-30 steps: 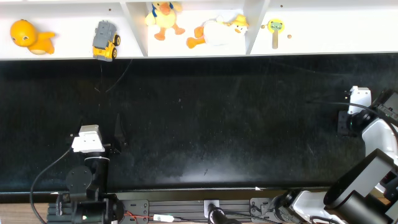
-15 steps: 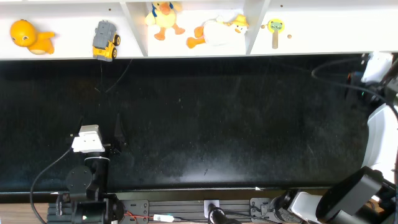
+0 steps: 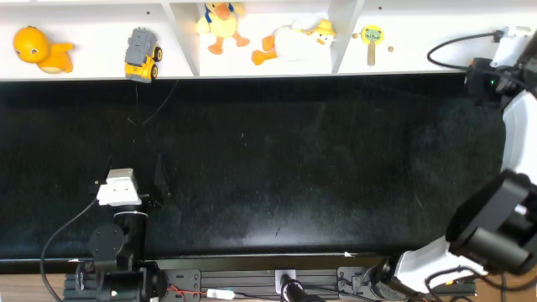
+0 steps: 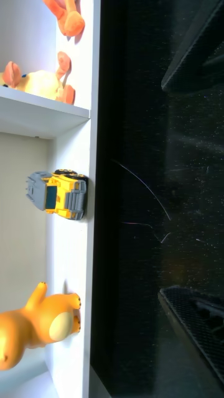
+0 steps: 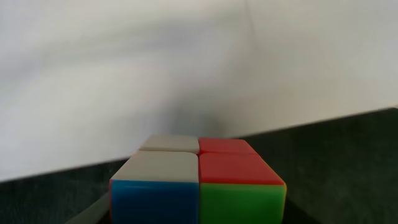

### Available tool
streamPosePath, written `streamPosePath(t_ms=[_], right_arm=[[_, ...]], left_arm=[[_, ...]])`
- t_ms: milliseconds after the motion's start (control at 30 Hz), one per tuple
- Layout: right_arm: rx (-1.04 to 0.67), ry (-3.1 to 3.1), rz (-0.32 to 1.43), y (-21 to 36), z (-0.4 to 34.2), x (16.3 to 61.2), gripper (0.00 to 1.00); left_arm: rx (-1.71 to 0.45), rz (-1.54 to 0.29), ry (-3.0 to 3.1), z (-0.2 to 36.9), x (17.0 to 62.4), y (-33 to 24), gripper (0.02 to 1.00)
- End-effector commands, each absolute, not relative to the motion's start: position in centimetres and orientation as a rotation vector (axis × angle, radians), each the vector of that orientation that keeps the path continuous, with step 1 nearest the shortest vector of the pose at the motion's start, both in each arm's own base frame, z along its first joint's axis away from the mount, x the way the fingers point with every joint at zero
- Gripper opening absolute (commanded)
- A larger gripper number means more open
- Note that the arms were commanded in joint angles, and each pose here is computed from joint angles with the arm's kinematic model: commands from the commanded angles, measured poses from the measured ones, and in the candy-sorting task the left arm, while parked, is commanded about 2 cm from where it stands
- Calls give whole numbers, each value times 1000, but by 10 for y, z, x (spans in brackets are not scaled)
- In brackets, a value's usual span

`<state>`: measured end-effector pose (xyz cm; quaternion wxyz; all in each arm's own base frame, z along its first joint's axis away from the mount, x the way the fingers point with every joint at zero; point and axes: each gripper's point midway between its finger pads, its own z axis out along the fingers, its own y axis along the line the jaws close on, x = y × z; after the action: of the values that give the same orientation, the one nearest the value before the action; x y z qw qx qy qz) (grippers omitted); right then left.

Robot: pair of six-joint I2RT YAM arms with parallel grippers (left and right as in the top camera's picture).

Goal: Store Toys

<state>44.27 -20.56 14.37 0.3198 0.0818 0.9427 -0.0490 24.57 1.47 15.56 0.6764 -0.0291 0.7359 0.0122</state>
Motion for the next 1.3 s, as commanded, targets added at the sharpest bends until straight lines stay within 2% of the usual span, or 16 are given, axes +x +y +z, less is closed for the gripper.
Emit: streamPosePath(t_ms=[33,400,433,467,500,533,733,1000,1200,1300], right_arm=[[191,2429,-115,-203,163,470,426],[164,2408,-82,-199,159,508,432],[167,2411,-68,-199,156,510,459],[170,2417,-62,-199,152,511,601],[178,2422,-59,-199,148,512,847],[187,2426,-54,-200,145,512,996],[226,2435,-50,-199,151,505,996],[220,2448,-86,-179,167,449,996],[283,2474,-110,-168,135,380,996],[304,2495,-198,-171,112,355,998]], left_arm=[[-70,16,1649,156,245,13,998],[-70,16,1649,156,245,13,998],[-70,16,1649,156,245,13,998],[-70,16,1649,156,245,13,998],[-70,16,1649,156,245,13,998],[-70,16,1649,156,245,13,996],[-70,16,1649,156,245,13,998],[-70,16,1649,156,245,13,998],[-70,16,1649,156,245,13,998],[-70,16,1649,156,245,13,998]])
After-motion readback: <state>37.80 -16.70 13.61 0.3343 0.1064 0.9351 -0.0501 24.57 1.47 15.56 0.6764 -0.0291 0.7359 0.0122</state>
